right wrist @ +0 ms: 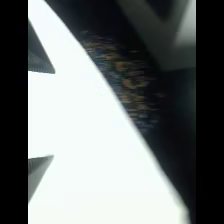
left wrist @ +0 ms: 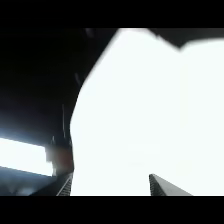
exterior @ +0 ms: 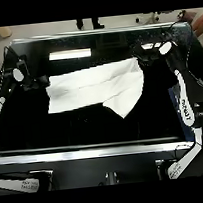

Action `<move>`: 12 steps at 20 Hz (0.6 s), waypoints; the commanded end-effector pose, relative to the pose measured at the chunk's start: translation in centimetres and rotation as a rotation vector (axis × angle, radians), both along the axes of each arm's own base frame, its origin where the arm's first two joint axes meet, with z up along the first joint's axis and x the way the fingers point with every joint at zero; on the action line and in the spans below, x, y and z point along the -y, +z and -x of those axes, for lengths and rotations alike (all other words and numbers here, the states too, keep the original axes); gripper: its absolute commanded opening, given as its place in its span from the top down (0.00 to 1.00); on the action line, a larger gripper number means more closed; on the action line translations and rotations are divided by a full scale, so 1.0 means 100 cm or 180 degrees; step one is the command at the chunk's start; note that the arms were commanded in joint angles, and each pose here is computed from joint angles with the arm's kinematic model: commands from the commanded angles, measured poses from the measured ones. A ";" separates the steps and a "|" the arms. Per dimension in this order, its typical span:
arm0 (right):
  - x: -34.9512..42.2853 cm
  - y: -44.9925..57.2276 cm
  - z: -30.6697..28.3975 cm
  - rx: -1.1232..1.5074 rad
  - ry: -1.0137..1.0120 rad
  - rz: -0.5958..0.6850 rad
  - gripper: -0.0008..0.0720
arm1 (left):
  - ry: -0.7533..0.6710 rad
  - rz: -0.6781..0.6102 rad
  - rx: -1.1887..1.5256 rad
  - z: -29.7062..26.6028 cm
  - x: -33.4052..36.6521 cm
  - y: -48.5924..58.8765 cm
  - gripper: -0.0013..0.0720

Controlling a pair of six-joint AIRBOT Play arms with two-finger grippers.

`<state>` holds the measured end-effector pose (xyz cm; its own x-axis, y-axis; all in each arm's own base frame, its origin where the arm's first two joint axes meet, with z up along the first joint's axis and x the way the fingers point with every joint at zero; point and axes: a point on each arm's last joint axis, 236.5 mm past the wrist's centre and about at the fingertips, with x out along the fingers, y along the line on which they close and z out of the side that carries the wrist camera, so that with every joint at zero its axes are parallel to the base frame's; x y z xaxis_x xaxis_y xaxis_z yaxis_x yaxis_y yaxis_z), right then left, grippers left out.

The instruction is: Fold the shirts.

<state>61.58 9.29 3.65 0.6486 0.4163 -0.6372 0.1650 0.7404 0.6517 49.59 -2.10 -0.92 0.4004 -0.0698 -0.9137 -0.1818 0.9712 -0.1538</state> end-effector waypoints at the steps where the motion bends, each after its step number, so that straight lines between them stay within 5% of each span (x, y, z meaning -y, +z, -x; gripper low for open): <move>1: 0.025 -0.018 0.041 -0.0474 0.0367 0.0134 0.27 | -0.0299 0.0120 -0.0734 0.050 -0.015 -0.017 0.19; 3: 0.061 -0.033 0.087 -0.1033 0.0567 0.0209 0.33 | -0.0120 0.0333 -0.1122 0.087 -0.039 -0.024 0.19; 5: 0.083 -0.053 0.127 -0.1484 0.0746 0.0200 0.33 | 0.0088 0.0775 -0.1307 0.115 -0.035 -0.042 0.34; 12: 0.067 -0.076 0.153 -0.1721 0.1021 0.0161 0.33 | 0.0273 0.1138 -0.0888 0.098 0.003 -0.082 0.35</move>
